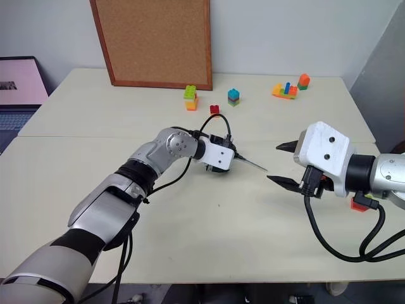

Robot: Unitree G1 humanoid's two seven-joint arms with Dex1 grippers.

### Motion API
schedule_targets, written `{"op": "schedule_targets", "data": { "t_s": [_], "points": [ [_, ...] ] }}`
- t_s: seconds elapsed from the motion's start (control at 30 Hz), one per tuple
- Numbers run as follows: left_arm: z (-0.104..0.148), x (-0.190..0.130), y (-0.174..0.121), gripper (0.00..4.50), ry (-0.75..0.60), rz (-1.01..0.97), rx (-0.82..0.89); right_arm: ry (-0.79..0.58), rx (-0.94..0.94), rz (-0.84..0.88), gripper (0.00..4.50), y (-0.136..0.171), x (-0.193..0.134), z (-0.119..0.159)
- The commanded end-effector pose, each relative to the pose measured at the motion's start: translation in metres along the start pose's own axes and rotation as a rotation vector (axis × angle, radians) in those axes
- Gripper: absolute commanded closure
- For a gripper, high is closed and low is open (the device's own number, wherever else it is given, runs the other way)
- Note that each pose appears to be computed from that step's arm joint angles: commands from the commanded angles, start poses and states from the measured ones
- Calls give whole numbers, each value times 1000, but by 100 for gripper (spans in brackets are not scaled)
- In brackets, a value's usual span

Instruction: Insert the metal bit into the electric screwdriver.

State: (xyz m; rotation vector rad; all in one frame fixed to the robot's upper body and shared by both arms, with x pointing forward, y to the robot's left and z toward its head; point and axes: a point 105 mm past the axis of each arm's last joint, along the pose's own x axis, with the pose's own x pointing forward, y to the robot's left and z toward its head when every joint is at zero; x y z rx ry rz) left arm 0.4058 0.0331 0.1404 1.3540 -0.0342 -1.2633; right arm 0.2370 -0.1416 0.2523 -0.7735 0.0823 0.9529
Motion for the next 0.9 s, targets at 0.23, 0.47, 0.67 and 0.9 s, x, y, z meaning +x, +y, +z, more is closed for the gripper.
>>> {"op": "schedule_targets", "data": {
  "t_s": [0.23, 0.47, 0.67, 0.9],
  "points": [
    [-23, -115, 19, 3, -192, 240, -475, 28, 0, -116, 138, -14, -9, -19],
    [-53, -176, -24, 3, -64, 304, -675, 26, 27, -117, 138, -10, -18, -38],
    [-65, -188, -59, 3, -2, 272, -760, 43, 47, -124, 138, -13, -26, -52],
    [-69, -186, -67, 3, -21, 325, -842, 51, 28, -123, 138, -16, -23, -59]
  ]
}}
